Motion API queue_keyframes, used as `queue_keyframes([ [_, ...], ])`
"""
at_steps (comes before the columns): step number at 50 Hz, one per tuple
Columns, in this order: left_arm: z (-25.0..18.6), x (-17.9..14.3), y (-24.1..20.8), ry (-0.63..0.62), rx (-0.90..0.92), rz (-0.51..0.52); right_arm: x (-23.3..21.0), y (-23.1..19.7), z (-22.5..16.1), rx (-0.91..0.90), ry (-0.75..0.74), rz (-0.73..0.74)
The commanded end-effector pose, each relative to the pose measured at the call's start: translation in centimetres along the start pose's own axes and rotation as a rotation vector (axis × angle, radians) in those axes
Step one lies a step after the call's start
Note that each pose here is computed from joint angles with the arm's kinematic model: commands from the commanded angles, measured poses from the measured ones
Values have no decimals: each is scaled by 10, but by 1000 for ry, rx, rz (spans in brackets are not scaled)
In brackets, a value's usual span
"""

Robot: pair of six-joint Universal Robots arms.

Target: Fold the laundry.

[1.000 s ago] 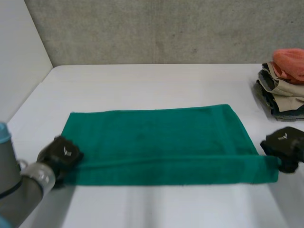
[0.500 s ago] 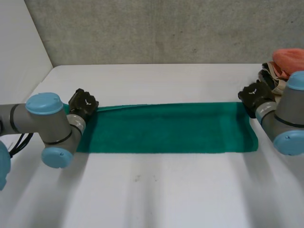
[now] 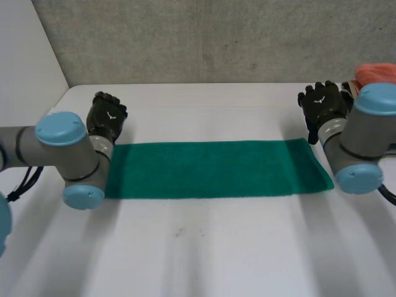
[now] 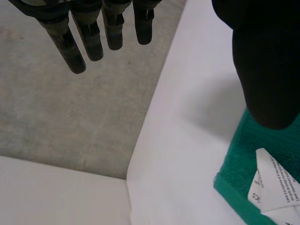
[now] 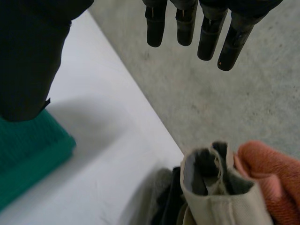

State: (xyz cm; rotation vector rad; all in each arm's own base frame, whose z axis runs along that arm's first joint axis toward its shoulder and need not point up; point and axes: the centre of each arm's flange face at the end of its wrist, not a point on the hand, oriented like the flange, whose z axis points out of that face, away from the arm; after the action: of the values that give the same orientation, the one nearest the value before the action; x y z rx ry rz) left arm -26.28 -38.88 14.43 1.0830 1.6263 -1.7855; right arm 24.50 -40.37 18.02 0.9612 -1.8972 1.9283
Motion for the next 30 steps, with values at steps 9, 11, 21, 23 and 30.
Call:
queue_keyframes([
  [9,-68,-33,-7,85,-4,-230,17,32,-83,-205,-309,219],
  [11,-67,-36,1,89,-15,-257,13,43,-82,-216,-307,217],
  [21,-54,-46,25,60,-69,-279,-3,75,-69,-232,-308,217],
  [23,-53,-47,28,58,-75,-279,-6,78,-67,-234,-311,217],
  [30,-51,-47,29,53,-78,-282,-10,86,-58,-203,-290,192],
])
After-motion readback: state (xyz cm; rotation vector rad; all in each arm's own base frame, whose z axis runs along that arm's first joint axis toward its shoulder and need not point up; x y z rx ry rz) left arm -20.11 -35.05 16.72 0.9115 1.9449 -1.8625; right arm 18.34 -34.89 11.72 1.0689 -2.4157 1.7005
